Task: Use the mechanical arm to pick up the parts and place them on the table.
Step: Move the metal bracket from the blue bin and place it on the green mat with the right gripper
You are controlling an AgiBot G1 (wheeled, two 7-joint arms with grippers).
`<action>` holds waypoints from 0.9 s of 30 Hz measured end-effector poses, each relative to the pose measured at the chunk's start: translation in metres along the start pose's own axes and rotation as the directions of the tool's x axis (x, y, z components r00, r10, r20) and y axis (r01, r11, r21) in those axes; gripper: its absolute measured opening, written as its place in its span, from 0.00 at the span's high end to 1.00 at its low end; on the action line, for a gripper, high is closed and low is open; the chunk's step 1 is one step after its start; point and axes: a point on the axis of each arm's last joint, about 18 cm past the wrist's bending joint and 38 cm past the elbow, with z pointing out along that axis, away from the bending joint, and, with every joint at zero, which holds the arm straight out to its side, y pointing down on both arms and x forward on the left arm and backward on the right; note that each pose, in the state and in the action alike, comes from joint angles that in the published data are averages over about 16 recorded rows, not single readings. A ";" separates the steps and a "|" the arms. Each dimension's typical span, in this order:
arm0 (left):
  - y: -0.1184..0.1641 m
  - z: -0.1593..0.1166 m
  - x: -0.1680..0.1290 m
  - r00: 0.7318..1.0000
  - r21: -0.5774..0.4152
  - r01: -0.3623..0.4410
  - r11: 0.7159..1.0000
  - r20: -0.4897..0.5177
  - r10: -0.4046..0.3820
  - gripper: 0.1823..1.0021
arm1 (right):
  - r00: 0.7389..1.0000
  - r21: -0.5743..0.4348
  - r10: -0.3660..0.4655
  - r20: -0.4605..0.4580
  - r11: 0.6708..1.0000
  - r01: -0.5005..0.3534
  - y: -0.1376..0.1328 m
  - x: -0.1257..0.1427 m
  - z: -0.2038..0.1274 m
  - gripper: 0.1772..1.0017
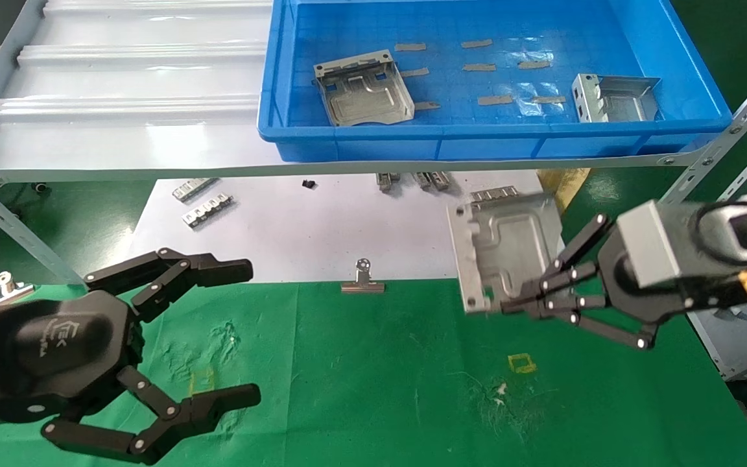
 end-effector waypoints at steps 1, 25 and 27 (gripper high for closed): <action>0.000 0.000 0.000 1.000 0.000 0.000 1.000 0.000 0.000 0.00 | 1.000 -0.016 0.006 0.027 1.000 -0.006 0.005 -0.005 0.006 0.98; 0.000 0.000 0.000 1.000 0.000 0.000 1.000 0.000 0.000 0.00 | 0.946 -0.253 0.195 0.257 0.959 -0.129 0.101 -0.049 0.079 0.98; 0.000 0.000 0.000 1.000 0.000 0.000 1.000 0.000 0.000 0.00 | 0.948 -0.251 0.203 0.246 0.958 -0.140 0.104 -0.048 0.082 0.98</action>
